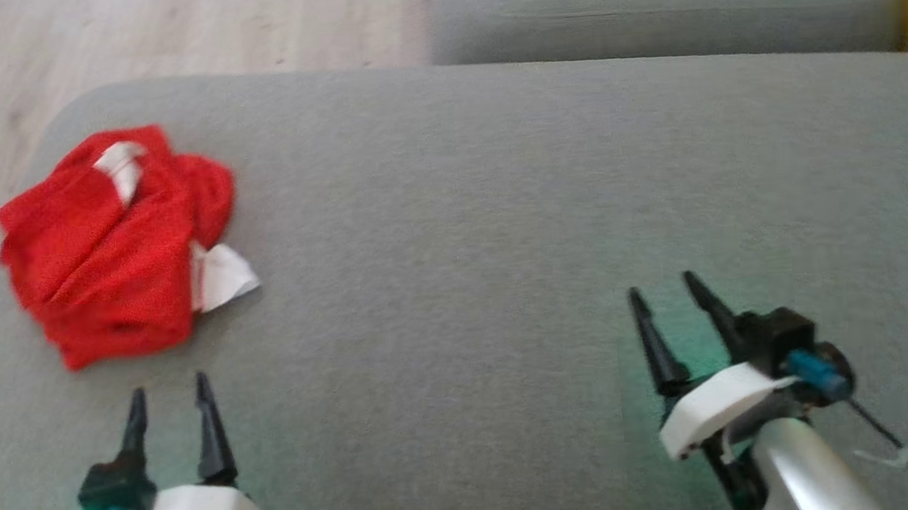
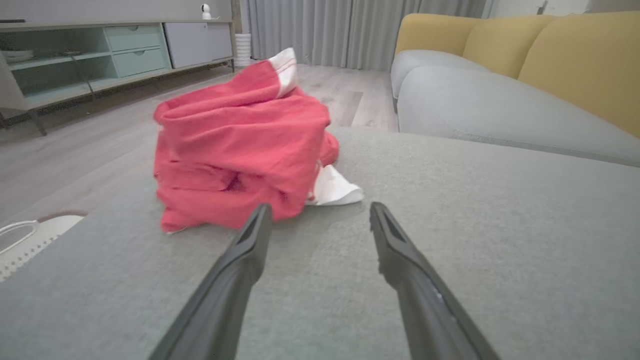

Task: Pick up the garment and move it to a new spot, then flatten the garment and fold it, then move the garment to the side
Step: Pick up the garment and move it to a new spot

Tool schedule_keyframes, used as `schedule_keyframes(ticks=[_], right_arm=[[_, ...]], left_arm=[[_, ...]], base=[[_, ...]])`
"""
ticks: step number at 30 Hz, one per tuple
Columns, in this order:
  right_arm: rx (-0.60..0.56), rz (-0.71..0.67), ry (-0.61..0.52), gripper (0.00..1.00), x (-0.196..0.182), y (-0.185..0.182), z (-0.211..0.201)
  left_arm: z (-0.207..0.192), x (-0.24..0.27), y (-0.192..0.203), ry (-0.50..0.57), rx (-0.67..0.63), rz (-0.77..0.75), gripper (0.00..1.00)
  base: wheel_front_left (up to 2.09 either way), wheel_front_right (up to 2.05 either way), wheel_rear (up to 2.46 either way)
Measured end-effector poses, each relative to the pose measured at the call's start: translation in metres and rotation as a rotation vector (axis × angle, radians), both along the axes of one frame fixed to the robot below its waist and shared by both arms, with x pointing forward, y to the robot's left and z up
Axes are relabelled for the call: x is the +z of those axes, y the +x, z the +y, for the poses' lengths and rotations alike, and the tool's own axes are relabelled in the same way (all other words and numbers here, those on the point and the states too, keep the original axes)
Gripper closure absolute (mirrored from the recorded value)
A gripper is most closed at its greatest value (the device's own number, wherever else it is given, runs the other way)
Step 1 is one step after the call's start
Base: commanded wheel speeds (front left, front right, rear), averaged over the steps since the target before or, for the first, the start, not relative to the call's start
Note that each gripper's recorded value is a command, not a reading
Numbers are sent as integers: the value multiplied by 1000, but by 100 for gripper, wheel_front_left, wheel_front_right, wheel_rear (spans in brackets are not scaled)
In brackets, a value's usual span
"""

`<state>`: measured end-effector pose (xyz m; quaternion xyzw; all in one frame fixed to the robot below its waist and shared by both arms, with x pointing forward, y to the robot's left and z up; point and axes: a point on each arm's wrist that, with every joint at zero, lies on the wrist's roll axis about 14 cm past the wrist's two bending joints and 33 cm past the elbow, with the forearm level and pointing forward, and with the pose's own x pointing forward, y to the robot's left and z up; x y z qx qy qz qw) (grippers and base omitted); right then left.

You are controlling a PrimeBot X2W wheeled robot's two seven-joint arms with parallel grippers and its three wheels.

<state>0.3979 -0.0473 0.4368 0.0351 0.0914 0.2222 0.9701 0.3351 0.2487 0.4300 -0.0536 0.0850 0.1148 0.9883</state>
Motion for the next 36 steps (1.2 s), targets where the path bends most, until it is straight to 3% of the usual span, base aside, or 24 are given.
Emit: schedule_keyframes(ticks=[11,19,23,29,36], right_arm=[[319,-4,-6,0,-3,-8,101],[343,39,-12,0,-19,-10,107],[321,29,-19,0,-21,6,97],[288,34,-13,0,-28,24,84],[249,79,-15,0,-50,33,66]], left_arm=[[71,-25,-76,-40,301,81,0],[83,-28,-84,-35,343,101,0],[88,-9,-46,-15,284,37,0],[105,46,38,118,161,-83,0],[76,41,113,181,-49,-22,0]], base=[[0,0,0],[0,0,0],[0,0,0],[0,0,0],[0,0,0]])
